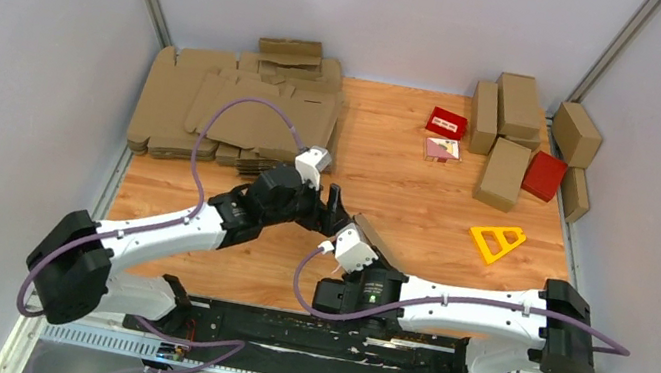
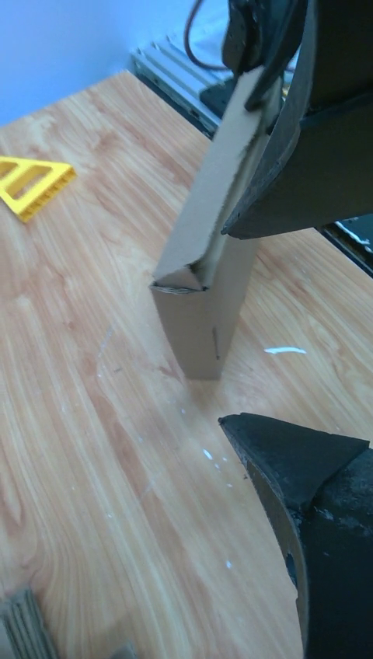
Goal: Fold the paper box
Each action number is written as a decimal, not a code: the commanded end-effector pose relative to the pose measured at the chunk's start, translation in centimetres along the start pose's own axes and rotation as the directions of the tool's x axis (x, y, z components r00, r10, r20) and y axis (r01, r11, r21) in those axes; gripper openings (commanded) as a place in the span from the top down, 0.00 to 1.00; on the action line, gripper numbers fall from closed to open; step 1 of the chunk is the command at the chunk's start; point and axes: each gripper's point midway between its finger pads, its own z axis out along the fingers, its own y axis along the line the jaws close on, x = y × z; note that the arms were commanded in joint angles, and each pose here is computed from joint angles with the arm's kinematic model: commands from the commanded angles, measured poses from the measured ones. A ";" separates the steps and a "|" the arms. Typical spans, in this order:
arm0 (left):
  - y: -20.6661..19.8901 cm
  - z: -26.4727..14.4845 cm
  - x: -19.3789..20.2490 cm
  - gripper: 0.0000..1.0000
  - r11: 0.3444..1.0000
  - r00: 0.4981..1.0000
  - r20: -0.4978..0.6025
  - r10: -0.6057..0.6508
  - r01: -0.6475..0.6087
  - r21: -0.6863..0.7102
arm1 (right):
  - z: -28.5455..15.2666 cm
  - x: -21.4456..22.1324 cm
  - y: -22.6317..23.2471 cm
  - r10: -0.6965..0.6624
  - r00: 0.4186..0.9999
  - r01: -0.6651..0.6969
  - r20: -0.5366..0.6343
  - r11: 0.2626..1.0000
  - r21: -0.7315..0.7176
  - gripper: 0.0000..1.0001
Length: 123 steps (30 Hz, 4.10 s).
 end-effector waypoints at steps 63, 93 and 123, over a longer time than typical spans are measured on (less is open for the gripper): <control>4.9 4.1 4.0 0.40 0.963 0.958 -0.113 -0.263 0.268 0.031 | -2.4 -4.0 -0.9 0.205 0.977 -0.186 0.055 0.952 -0.244 0.45; 3.4 4.0 3.8 0.42 0.972 0.967 -0.124 -0.225 0.232 0.046 | -1.9 3.2 0.1 0.442 0.872 -0.490 -0.211 0.780 -0.389 1.00; 2.8 3.8 3.5 0.42 0.976 0.972 -0.117 -0.202 0.210 0.054 | -3.6 1.3 -3.2 0.574 0.805 -0.584 -0.152 0.721 -0.372 0.57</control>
